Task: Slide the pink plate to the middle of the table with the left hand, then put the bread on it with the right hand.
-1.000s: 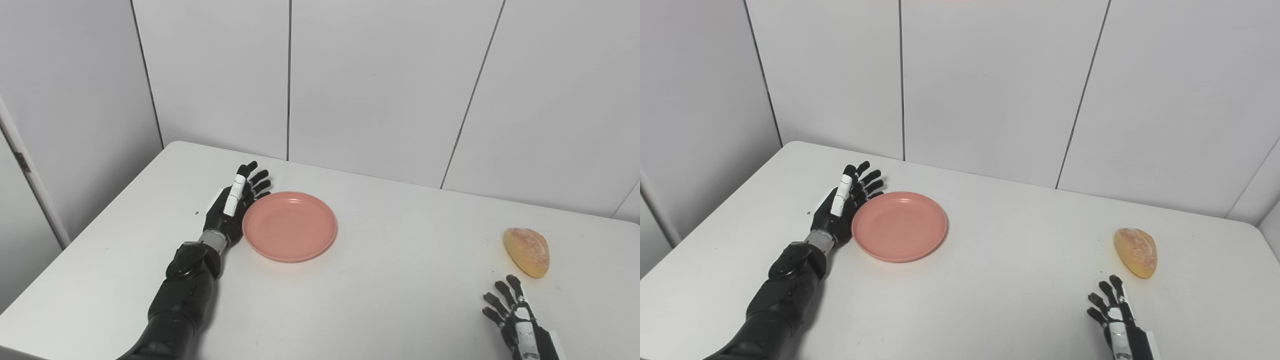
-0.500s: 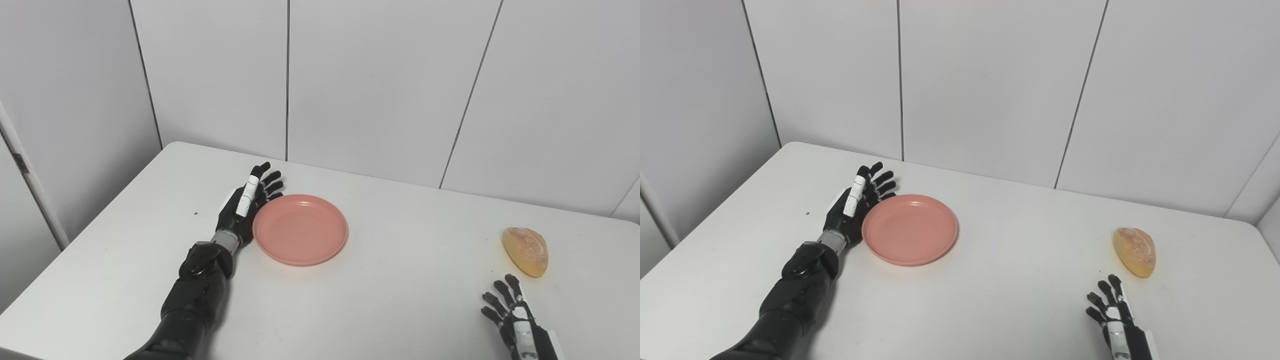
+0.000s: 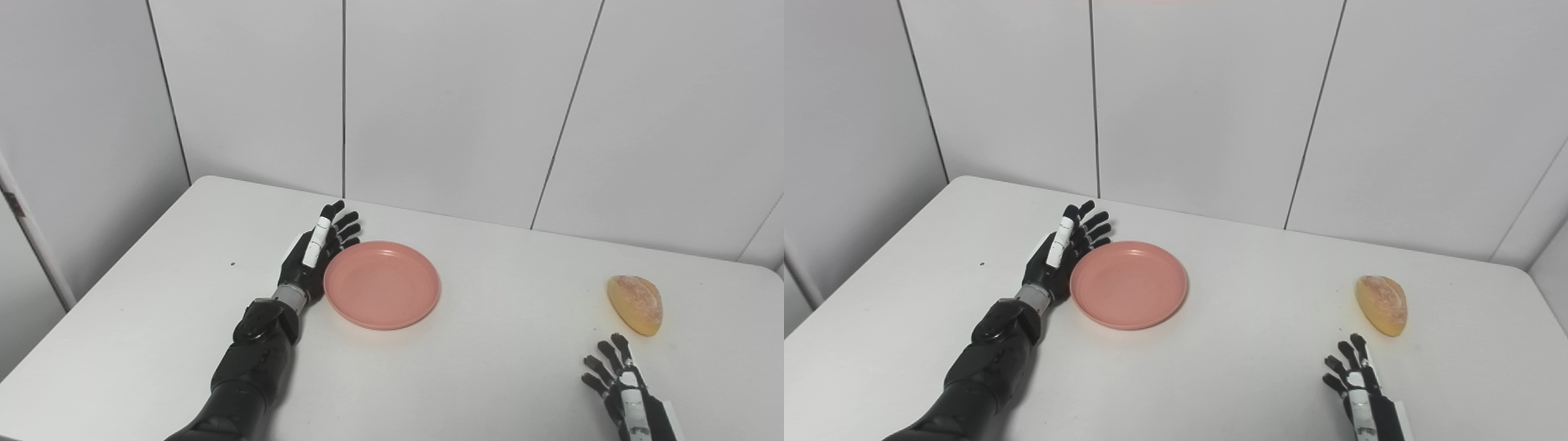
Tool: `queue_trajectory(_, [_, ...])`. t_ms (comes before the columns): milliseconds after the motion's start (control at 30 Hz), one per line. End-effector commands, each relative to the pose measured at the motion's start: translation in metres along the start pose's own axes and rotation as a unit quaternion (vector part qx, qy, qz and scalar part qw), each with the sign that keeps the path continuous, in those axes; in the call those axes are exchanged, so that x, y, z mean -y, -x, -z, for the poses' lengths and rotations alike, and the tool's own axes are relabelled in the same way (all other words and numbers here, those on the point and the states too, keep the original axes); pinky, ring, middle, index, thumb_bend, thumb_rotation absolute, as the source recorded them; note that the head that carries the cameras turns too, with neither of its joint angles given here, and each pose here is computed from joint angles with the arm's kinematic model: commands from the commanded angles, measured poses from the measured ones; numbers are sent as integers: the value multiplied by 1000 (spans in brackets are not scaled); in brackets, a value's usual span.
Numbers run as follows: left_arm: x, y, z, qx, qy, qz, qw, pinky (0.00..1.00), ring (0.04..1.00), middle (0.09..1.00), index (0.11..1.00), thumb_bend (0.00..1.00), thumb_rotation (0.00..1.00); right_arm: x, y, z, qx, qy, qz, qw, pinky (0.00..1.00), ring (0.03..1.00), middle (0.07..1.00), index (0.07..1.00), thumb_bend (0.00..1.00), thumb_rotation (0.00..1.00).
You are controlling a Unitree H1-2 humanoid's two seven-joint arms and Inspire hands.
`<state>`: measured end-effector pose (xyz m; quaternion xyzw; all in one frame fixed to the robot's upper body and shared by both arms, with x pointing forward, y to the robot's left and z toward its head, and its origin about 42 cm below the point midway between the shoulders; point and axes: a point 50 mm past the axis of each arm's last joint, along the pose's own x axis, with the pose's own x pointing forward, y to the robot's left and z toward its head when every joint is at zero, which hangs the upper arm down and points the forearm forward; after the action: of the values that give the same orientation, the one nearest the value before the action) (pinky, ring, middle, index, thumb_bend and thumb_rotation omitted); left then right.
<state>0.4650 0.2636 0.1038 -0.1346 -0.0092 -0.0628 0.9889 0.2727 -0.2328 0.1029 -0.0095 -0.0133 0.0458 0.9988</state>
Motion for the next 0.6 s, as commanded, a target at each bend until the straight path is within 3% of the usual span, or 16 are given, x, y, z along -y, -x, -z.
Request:
queue_trajectory(0, [16,17,35,-32,22,6,999,891,900,908,957,949,812,-14,10,15,-38,-18,-7,999,844,882,950,982,839,980])
queue_trajectory(567, [54,17,52,-48,32,21,998,893,902,906,946,928,820,-31,7,9,-38,-6,-6,999,828,869,947,973,842,1000])
